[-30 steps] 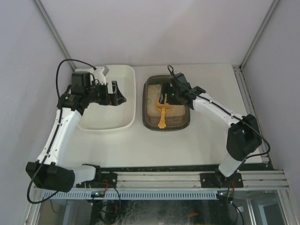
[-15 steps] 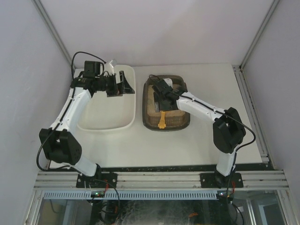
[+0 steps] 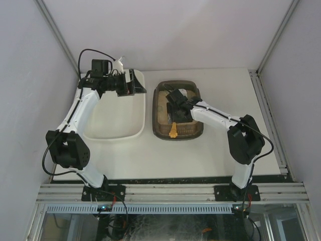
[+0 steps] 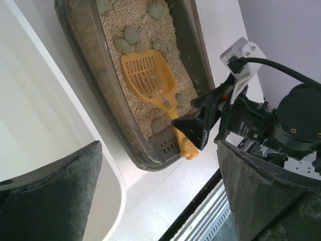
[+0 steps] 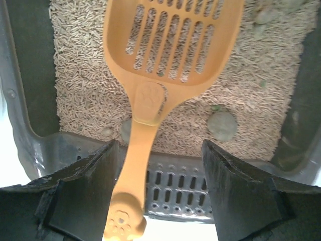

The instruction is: Clean the litter box

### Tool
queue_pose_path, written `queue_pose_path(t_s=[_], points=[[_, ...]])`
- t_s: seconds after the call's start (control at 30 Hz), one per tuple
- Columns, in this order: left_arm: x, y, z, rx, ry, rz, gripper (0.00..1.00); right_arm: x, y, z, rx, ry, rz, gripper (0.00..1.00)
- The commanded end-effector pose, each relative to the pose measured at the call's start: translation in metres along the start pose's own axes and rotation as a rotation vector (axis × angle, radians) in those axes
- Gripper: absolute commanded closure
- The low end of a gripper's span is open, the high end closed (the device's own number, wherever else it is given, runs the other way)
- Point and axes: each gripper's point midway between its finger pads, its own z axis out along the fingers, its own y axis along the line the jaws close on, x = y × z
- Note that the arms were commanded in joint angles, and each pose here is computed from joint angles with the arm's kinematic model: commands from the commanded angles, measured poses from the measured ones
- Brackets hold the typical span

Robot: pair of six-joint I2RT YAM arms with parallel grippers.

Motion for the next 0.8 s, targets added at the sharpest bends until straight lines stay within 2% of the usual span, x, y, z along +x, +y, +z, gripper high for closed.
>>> queue_pose_path(t_s=[0.0, 0.2, 0.3, 0.43, 0.5, 0.63, 0.77], points=[[-0.017, -0.011, -0.005, 0.039, -0.042, 0.08, 0.0, -0.01, 0.026, 0.012, -0.112, -0.001, 0.057, 0.33], [-0.016, -0.003, 0.0, 0.021, -0.035, 0.085, 0.0, -0.008, 0.028, 0.03, -0.142, 0.043, 0.082, 0.36], [-0.016, 0.0, 0.001, 0.017, -0.037, 0.087, 0.0, -0.008, 0.025, 0.039, -0.164, 0.073, 0.114, 0.53], [-0.019, 0.001, 0.004, 0.014, -0.048, 0.078, 0.0, -0.015, 0.019, 0.039, -0.168, 0.064, 0.134, 0.87], [-0.021, 0.001, 0.007, 0.004, -0.051, 0.072, 0.01, -0.022, 0.012, 0.031, -0.157, 0.039, 0.137, 1.0], [-0.035, 0.0, 0.012, -0.1, -0.101, 0.111, 0.0, -0.038, 0.001, 0.004, -0.118, -0.04, 0.112, 1.0], [-0.046, -0.023, 0.03, -0.076, -0.114, 0.143, 0.0, -0.04, -0.001, -0.017, -0.12, -0.052, 0.094, 1.0]])
